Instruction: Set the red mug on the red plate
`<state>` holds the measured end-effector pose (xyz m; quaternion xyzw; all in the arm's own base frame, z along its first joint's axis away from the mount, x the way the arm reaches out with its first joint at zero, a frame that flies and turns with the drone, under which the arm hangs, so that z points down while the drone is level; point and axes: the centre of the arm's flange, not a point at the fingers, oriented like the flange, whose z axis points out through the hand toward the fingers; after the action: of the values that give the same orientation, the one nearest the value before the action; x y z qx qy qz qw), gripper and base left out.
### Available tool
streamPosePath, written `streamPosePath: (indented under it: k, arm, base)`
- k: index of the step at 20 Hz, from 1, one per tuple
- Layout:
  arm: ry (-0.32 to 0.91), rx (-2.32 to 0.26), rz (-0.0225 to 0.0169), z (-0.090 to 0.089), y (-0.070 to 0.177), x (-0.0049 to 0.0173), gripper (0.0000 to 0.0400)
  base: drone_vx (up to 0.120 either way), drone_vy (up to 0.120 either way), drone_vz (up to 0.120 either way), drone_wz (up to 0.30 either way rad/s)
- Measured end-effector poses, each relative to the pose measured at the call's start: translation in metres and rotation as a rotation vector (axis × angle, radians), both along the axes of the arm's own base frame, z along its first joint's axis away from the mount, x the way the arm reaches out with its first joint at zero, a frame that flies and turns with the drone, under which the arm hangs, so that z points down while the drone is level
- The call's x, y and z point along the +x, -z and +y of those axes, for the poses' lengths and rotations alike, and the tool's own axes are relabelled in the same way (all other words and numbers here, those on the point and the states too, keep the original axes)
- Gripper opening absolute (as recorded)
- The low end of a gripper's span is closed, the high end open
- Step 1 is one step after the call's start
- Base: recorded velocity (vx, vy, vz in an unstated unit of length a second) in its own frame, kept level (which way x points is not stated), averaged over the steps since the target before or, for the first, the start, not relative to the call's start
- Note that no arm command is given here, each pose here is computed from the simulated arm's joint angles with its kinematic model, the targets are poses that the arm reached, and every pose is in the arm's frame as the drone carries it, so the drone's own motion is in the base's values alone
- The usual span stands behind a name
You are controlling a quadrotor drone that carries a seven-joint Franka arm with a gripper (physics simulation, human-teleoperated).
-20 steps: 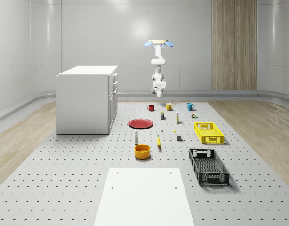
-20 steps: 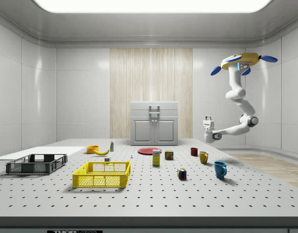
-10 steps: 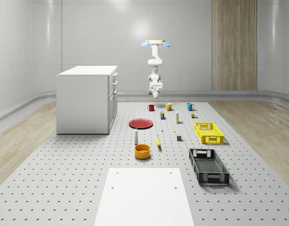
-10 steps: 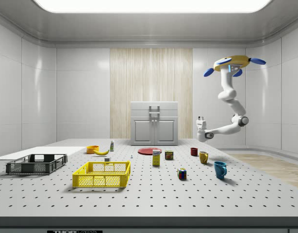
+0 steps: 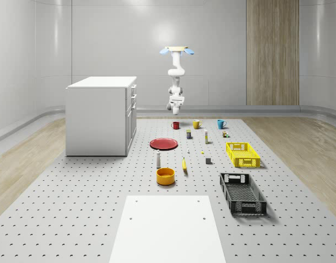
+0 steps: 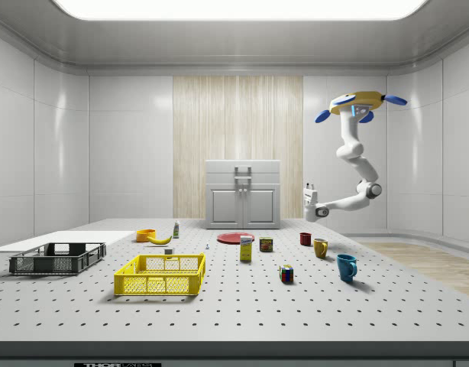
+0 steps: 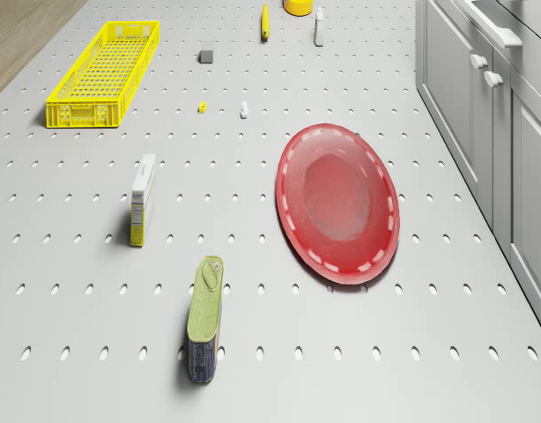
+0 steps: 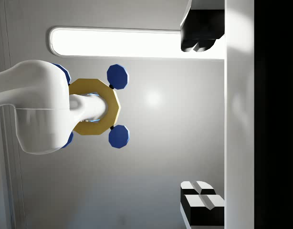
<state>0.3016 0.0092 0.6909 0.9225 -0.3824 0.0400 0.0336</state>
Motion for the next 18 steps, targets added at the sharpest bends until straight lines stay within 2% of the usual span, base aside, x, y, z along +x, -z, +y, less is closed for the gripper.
streamPosePath:
  k: [2, 6, 9, 11, 14, 16, 18]
  arm:
    - [0.001, -0.037, -0.0015, 0.004, 0.0, -0.0001, 0.04]
    - [0.005, -0.162, -0.0043, 0.016, 0.003, -0.0004, 0.04]
    - [0.009, -0.327, -0.0062, 0.031, 0.008, -0.0004, 0.04]
    - [0.014, -0.488, -0.0071, 0.045, 0.016, -0.0003, 0.04]
    - [0.024, -0.832, -0.0077, 0.07, 0.04, 0.0003, 0.04]
    - [0.033, -1.132, -0.0073, 0.084, 0.066, 0.0011, 0.04]
    - [0.044, -1.471, -0.0062, 0.089, 0.099, 0.0022, 0.04]
  base:
    - [0.02, -0.12, 0.0, 0.0]
    - [0.12, -0.12, 0.0, 0.0]
    - [0.12, -0.12, 0.0, 0.0]
    - [0.12, -0.02, -0.08, 0.0]
    - [0.12, 0.0, -0.12, 0.0]
    - [0.12, 0.0, -0.12, 0.0]
    - [0.12, 0.0, -0.12, 0.0]
